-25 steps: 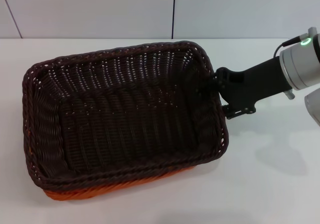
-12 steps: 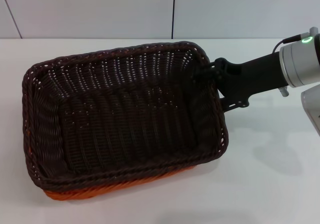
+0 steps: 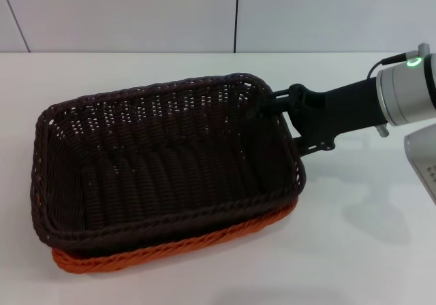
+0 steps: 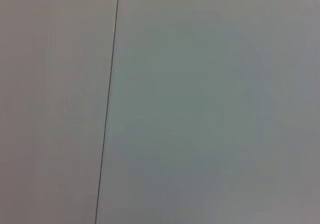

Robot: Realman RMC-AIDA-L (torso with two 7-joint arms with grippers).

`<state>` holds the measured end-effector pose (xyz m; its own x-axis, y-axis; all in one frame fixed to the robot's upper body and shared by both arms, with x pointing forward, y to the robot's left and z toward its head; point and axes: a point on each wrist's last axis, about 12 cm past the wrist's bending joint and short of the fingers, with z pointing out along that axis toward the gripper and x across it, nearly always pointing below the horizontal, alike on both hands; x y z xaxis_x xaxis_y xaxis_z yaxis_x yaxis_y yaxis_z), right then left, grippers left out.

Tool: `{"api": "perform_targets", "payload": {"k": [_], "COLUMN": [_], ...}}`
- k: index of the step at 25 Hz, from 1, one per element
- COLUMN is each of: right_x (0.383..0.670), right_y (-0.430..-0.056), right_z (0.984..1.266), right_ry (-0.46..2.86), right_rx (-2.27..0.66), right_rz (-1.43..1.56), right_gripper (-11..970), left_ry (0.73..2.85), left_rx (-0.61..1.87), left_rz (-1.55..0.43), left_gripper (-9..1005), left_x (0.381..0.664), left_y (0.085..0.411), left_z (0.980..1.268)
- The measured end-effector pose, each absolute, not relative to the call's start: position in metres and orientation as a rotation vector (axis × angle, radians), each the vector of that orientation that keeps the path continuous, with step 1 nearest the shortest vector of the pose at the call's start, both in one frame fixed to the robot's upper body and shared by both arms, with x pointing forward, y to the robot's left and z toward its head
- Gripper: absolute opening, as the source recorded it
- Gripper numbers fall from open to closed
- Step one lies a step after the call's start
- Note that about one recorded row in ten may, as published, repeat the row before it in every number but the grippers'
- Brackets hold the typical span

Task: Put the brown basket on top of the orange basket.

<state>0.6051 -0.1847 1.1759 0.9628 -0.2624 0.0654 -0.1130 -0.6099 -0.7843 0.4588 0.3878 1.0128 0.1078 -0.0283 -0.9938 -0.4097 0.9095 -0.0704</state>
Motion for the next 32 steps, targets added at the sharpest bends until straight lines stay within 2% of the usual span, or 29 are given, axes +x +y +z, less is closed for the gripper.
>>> {"api": "perform_targets", "payload": {"k": [22,32], "right_x": [0.569,0.555], "right_y": [-0.219,-0.247], "right_z": [1.184,1.215], "right_ry": [0.28,0.375], "right_rx": [-2.197,-1.933], "right_rz": [-0.353,-0.52], "right_gripper": [786,787], "left_ry": [1.44,1.439], "left_rx": [-0.344,-0.308], "left_rz": [0.294,0.317], "left_gripper": [735,736], "left_x": [0.466,0.473], "left_y": [0.385,0.381], "left_z": [1.016,1.018]}}
